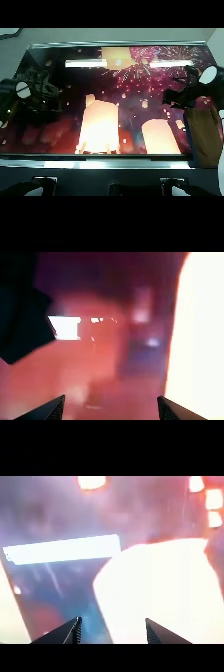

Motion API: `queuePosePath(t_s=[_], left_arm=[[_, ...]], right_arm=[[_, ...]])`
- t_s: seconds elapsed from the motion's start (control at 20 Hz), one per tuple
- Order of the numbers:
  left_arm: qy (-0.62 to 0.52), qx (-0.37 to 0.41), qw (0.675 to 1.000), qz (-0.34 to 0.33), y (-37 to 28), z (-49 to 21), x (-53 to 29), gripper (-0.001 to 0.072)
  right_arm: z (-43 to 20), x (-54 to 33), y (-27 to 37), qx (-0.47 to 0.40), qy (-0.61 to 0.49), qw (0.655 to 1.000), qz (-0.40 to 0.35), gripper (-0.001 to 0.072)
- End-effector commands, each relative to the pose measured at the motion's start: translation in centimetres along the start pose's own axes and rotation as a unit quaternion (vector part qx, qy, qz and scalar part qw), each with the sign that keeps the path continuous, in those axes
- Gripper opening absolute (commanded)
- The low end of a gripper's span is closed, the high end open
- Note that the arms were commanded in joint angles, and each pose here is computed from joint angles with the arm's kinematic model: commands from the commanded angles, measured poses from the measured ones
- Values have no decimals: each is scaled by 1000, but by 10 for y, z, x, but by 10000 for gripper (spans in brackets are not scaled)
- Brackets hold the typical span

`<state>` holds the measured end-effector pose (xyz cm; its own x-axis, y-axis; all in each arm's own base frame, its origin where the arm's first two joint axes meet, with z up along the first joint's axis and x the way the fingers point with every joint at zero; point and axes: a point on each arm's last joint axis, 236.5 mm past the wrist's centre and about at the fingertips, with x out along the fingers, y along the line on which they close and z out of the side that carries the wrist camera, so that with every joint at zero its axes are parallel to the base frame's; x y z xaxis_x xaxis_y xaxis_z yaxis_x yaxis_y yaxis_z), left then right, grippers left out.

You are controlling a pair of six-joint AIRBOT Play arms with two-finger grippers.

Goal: Fold the shirts.

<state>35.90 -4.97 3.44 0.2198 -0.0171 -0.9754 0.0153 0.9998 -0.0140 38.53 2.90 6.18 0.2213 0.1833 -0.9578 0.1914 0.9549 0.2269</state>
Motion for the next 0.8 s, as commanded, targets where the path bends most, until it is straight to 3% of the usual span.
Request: queuePosePath(t_s=[0.0,0.75], left_arm=[[23,-19,999,-13,-9,-19,20,716],[27,-19,999,-12,-8,-20,23,716]], right_arm=[[-15,15,5,-12,29,999,-19,508],[-13,15,4,-12,25,999,-22,507]])
